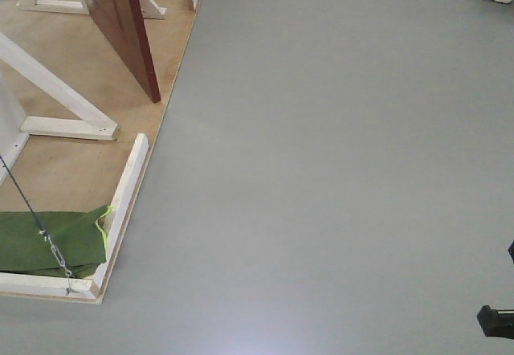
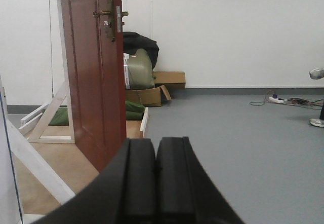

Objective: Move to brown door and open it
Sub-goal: 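Drive the base forward alongside the wooden platform toward the brown door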

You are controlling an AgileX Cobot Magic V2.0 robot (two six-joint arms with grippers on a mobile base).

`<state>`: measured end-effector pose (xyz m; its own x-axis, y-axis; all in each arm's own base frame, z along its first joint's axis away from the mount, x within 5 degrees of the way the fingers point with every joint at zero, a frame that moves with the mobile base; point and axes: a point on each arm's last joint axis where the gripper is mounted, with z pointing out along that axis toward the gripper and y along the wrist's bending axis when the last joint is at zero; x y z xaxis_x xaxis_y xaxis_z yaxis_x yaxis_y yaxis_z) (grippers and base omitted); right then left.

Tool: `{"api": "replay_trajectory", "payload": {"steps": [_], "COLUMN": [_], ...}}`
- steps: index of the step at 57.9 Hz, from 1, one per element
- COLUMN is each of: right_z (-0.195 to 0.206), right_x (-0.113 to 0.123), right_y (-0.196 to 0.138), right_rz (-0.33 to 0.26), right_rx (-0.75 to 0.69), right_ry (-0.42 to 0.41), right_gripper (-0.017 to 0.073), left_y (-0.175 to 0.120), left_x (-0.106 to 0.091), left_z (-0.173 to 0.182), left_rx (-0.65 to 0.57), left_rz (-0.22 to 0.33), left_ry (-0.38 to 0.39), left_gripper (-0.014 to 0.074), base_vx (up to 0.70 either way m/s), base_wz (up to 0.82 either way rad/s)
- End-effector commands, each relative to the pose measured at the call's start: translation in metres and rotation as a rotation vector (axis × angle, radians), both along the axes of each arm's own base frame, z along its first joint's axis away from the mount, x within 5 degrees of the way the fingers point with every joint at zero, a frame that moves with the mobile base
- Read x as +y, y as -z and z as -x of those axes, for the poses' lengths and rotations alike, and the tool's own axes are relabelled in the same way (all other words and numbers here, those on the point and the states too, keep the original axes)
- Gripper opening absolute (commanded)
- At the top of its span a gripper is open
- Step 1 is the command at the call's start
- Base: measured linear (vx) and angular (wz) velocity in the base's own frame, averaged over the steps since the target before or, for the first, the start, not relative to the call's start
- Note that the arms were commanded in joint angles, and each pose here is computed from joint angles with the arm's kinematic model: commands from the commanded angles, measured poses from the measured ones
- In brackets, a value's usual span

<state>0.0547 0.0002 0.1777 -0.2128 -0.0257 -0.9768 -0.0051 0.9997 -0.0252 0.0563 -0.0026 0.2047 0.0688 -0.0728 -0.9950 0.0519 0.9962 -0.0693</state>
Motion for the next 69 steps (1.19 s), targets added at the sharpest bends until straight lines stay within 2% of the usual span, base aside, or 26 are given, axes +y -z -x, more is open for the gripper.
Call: {"api": "replay_trajectory", "payload": {"steps": [1, 69], "right_z": [-0.0022, -0.0022], "right_x": [-0.0004, -0.0004], "right_y": [-0.0054, -0.0054], "right_rz": [0.012, 0.012], "right_rx": [-0.066, -0.066], "right_ry": [0.003, 0.003], "right_gripper": [0.0, 0.0], "left_y": [-0.014, -0.014], "left_x": [-0.0007, -0.0007], "left_z": [0.0031, 0.0031], "left_rx": [-0.114, -0.114], "left_rz": [0.009, 0.009], "left_ry": [0.009, 0.009], "left_gripper": [-0.0006, -0.0006], "base_vx": [0.3, 0.35], "base_wz": [0.0, -0.02]}}
